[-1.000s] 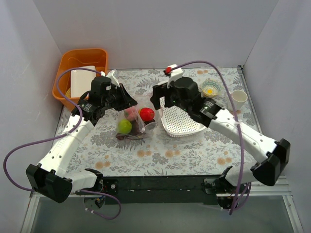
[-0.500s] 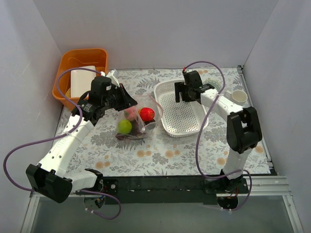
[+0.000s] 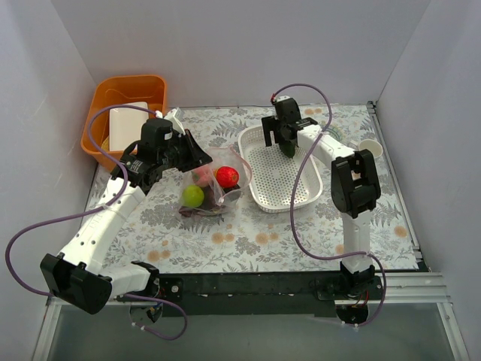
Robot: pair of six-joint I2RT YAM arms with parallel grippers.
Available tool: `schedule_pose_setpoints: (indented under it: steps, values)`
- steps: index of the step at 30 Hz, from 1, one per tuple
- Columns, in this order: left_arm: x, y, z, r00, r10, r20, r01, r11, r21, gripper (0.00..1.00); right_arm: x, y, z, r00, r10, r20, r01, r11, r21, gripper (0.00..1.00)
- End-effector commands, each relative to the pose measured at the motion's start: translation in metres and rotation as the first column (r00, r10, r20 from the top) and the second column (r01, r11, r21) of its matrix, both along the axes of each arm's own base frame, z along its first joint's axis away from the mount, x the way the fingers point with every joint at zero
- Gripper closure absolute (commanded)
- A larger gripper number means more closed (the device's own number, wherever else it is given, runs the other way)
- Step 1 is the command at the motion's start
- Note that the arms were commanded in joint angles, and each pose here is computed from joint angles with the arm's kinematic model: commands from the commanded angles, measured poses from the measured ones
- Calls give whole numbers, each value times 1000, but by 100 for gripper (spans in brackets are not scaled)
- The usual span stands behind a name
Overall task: Place the food in the zip-top bag and seal the zipper
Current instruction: Pick up the fake fruit from the bin, then place the fake fruit in the zipper food storage bag.
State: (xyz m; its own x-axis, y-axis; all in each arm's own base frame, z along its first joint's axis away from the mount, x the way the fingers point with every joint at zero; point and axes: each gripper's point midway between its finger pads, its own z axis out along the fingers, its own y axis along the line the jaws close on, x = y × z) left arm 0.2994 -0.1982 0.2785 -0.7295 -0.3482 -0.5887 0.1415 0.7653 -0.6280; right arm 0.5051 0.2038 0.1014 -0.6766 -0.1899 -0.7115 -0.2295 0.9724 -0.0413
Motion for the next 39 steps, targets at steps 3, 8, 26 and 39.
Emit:
schedule_pose_setpoints:
  steps: [3,8,26,39]
  values:
    - [2,0,10,1000,-3,29,3,1000,1,100,21,-12,-20,999,-33,13,35,995,-97,7]
    - [0,1,9,1000,-3,27,3,1000,4,100,22,-17,-40,998,-58,-4,57,990,-129,8]
    - [-5,3,10,1000,2,28,-2,1000,-4,100,-37,8,40,997,70,41,-75,989,130,72]
    - [-6,2,4,1000,-7,16,7,1000,-6,100,-205,81,199,927,210,310,-346,794,499,69]
